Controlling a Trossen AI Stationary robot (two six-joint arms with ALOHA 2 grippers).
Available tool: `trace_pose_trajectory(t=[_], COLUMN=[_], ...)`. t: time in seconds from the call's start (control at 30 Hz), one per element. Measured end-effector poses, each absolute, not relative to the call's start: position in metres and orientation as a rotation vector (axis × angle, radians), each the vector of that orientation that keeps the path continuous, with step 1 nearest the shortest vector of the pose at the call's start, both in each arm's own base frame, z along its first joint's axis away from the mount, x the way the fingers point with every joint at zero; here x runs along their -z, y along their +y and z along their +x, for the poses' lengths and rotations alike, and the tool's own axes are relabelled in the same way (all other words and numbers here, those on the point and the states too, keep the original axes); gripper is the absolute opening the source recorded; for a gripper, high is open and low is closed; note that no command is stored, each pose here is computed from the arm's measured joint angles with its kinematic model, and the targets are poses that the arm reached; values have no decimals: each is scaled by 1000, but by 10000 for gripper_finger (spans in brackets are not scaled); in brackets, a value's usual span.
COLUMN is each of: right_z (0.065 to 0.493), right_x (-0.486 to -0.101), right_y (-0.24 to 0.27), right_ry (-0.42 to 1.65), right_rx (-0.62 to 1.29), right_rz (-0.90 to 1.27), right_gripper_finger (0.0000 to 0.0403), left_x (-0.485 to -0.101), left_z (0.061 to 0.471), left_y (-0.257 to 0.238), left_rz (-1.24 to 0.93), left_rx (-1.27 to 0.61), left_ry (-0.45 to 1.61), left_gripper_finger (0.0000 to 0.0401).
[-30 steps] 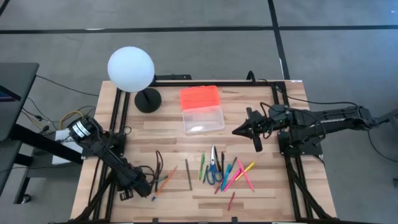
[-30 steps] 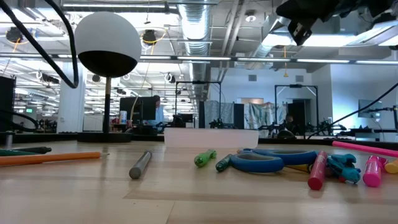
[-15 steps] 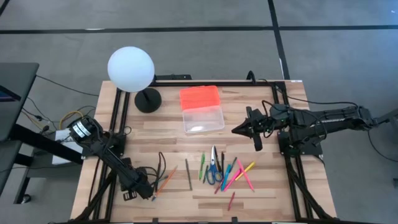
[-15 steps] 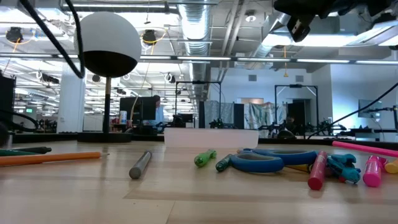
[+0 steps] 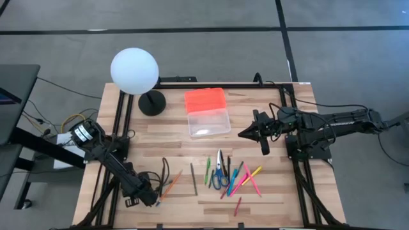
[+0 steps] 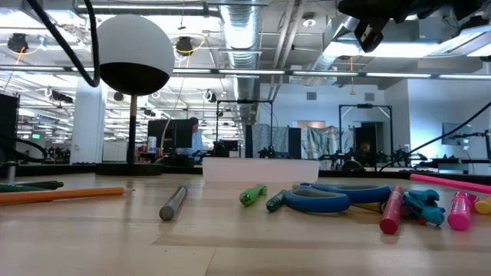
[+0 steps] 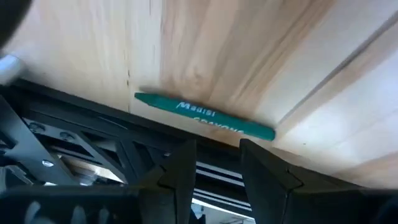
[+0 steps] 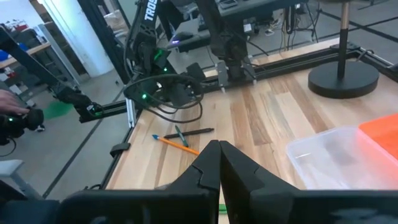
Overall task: Pick & place school supplies into a supply box
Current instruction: Put the green crayon into the supply box
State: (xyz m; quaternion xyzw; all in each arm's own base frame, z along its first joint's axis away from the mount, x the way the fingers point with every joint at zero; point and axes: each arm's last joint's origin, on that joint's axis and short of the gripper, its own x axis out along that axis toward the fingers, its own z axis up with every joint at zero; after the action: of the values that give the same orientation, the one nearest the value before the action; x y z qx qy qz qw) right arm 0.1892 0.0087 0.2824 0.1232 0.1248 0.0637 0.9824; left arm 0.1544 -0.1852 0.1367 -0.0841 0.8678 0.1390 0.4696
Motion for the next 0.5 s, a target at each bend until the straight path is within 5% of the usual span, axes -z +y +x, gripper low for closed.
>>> trace_pose_trajectory(t=[0.5], right_z=[189], right_x=[-282], right_y=[9], right_ry=[253], right_rx=[-126], right_rz=[266], right_gripper_finger=[0], left_x=[-116], left_z=[149], left_y=[-186], left_rz=[-297], left_rx=[-268], left_ry=[2087], left_gripper_finger=[118])
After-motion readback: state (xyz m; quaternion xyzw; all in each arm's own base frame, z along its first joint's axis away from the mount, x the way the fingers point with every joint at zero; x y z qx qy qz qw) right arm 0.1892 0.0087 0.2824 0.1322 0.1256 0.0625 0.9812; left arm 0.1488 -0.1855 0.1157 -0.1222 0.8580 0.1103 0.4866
